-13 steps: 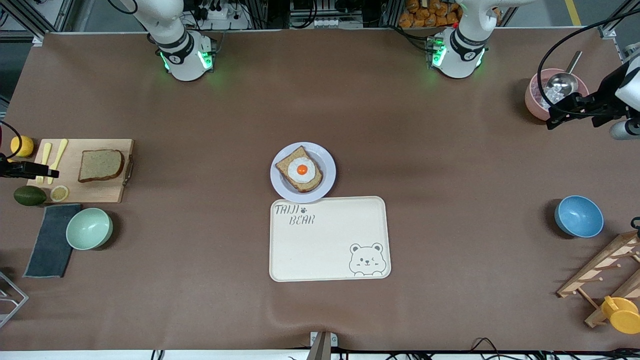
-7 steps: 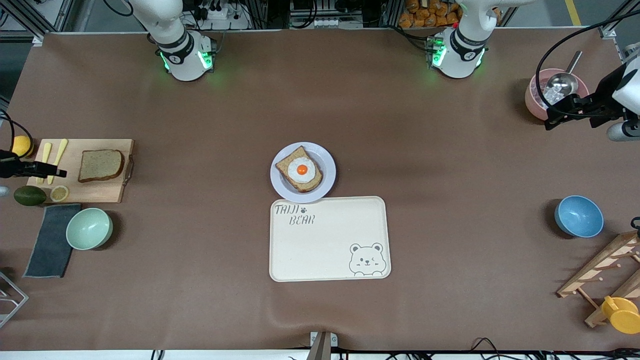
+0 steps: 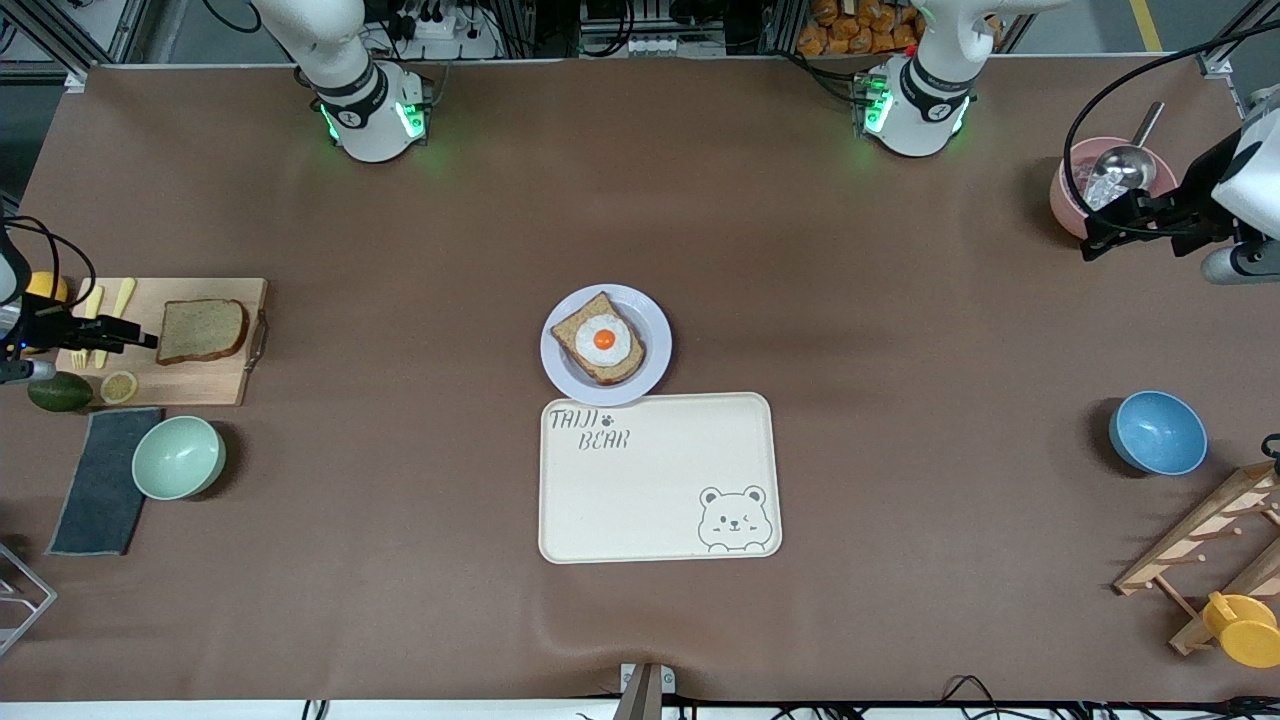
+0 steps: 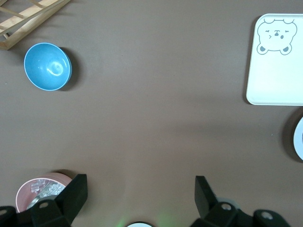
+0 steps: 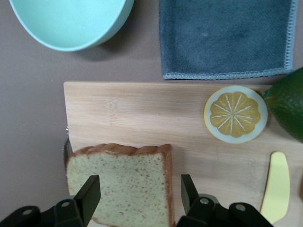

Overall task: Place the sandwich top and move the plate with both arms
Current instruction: 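Lower the right gripper and grasp the bread slice by its edge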

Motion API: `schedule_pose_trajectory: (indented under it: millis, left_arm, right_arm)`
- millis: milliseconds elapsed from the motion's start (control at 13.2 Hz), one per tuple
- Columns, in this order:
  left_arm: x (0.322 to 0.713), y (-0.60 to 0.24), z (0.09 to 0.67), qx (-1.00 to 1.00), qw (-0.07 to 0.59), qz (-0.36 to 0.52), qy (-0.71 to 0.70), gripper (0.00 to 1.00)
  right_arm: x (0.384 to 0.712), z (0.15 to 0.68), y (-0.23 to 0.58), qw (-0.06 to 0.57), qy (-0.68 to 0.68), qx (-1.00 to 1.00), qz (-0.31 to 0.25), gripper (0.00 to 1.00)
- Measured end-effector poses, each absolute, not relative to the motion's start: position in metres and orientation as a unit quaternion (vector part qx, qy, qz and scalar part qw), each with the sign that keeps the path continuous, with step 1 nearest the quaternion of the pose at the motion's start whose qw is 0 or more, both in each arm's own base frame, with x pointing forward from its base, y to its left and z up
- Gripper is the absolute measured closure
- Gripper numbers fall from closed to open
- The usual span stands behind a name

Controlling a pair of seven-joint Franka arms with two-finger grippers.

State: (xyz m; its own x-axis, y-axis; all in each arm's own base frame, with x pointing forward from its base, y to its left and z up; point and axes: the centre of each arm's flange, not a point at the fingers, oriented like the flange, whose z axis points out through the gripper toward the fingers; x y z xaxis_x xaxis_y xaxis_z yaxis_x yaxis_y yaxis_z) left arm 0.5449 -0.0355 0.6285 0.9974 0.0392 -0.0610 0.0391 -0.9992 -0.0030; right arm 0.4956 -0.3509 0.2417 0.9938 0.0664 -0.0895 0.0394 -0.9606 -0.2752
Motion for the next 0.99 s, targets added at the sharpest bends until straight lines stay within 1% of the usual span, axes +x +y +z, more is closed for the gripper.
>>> schedule_pose_trajectory:
  millis: [76,759,910,986]
  left_arm:
    - [0.545,-0.036,0.628,-0.999,0.000,0.031,-0.019,0.00]
    - [0.545,-0.037,0.629,-0.999,0.000,0.031,-0.019,0.00]
    - [0.545,-0.039,0.628,-0.999,0.000,0.032,-0.017,0.00]
    - [0.544,-0.040,0.628,-0.999,0.000,0.032,-0.016,0.00]
  right_arm:
    - [0.494,0.238,-0.354,0.138,-0.034,-0.989,0.046,0.26]
    - [0.479,0.214,-0.357,0.152,-0.043,-0.986,0.059,0.34]
    - [0.478,0.210,-0.358,0.155,-0.045,-0.985,0.060,0.39]
    - [0.478,0.209,-0.357,0.155,-0.045,-0.985,0.061,0.43]
